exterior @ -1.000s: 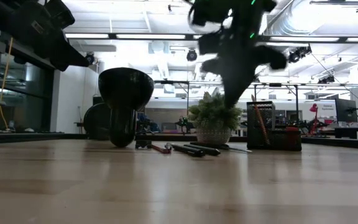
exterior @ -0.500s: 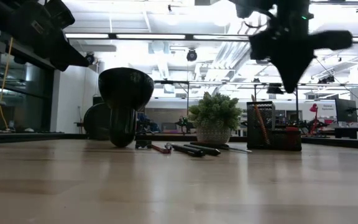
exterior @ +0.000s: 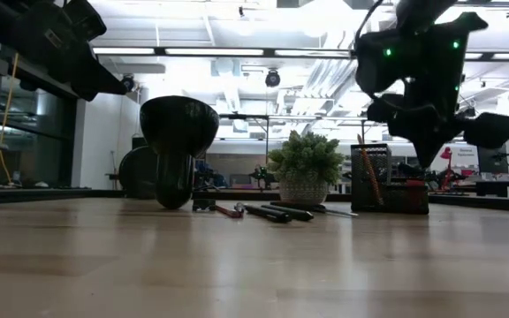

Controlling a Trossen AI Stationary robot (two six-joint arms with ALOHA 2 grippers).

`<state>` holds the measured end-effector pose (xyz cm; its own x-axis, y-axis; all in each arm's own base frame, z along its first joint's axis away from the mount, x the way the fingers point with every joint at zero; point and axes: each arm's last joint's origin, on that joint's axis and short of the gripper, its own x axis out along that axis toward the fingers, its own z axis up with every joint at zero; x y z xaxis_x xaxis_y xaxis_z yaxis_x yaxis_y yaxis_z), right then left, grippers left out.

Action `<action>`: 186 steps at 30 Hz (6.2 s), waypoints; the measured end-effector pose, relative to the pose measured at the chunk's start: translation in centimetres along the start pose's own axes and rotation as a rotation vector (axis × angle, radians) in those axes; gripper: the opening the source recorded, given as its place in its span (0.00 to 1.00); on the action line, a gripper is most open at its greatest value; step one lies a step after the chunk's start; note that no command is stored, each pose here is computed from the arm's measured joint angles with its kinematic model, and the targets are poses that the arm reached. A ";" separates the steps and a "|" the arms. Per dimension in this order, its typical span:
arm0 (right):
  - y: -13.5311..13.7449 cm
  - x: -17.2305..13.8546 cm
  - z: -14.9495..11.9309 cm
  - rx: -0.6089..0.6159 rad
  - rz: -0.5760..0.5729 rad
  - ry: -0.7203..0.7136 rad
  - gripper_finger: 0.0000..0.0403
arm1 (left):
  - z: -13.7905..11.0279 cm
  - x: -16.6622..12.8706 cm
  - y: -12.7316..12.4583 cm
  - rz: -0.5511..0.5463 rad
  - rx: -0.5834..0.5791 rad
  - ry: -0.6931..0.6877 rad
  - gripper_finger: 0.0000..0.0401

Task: Pick and place office supplies into organizer
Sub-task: Put the right black binder clip into the desk organizer, then put the black binder clip into the desk organizer

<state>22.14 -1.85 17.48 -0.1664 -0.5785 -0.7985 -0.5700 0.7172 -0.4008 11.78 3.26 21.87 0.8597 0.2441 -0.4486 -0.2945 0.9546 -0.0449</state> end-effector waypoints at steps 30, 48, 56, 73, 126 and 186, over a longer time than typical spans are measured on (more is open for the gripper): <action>0.3 0.7 0.7 -0.214 -0.016 -0.071 0.23 | 0.0 0.0 0.0 0.000 0.000 0.000 0.00; -0.8 -6.7 1.8 -0.007 -0.042 -0.215 0.18 | 0.0 0.0 0.0 0.000 0.000 0.000 0.00; -5.0 -13.1 4.2 0.233 -0.009 -0.784 0.18 | 0.0 0.0 0.0 0.000 0.000 0.000 0.00; -6.4 -14.1 5.3 0.288 0.110 -1.060 0.19 | 0.0 0.0 -0.1 -0.026 0.024 0.000 0.00; -3.3 -9.2 6.6 0.251 0.208 -0.983 0.18 | 6.6 11.1 -13.4 0.015 1.200 0.453 0.00; 3.5 -3.6 -2.3 0.760 0.167 -1.337 0.18 | 5.4 24.0 -9.2 -0.337 1.553 1.035 0.32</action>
<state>18.89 1.90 19.96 0.8682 -0.0141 -0.4959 -0.0204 0.9977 -0.0642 37.33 1.24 16.32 0.0659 0.4192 -0.9055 0.9008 0.3653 0.2347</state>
